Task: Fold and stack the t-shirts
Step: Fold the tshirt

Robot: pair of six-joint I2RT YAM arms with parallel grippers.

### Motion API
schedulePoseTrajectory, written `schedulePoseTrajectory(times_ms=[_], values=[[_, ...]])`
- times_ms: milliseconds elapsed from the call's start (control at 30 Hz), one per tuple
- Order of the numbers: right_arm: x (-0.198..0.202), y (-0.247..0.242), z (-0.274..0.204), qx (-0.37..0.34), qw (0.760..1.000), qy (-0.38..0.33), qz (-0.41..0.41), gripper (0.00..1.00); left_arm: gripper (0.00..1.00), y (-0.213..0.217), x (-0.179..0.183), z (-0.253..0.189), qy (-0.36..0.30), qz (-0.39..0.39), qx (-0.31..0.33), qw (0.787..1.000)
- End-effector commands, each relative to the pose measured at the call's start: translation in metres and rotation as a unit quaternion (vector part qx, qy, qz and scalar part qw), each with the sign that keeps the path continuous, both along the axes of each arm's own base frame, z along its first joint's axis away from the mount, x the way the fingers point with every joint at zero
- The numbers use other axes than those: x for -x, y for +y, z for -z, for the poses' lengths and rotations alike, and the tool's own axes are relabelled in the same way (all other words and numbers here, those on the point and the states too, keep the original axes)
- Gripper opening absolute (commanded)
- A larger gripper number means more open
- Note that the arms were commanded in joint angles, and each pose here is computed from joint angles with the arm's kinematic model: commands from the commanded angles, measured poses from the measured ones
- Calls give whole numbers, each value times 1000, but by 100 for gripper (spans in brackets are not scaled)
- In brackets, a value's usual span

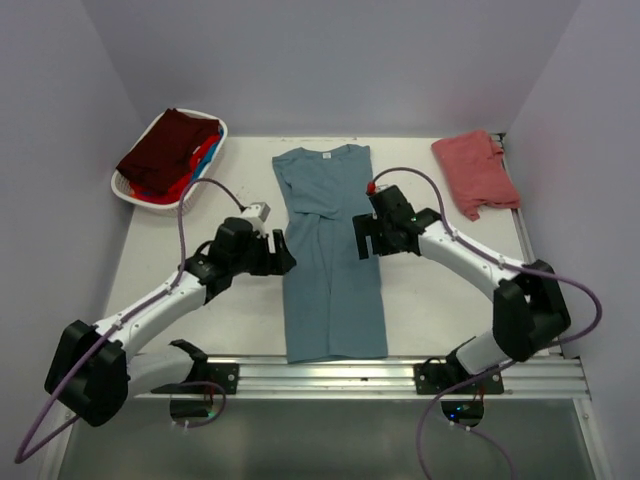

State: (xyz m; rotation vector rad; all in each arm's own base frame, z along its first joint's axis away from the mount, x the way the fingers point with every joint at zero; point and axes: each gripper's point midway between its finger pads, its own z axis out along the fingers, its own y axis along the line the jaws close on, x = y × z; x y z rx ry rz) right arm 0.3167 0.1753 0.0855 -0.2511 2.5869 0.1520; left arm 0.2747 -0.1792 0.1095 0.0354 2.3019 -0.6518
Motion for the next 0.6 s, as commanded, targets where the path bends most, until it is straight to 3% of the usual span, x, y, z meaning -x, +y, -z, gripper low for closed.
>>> schedulePoseTrajectory(times_ms=[0, 200, 333, 567], values=[[42, -9, -19, -9, 1000, -7, 26, 86, 76, -29, 59, 13, 66, 37, 4, 997], [129, -24, -1, -59, 995, 64, 41, 80, 76, -34, 165, 42, 186, 72, 1, 980], [165, -32, 12, -85, 990, 100, 50, 75, 76, -17, 190, 52, 214, 57, -10, 975], [208, -18, 34, -146, 970, 185, 51, 68, 75, -26, 207, 81, 247, 73, -28, 966]])
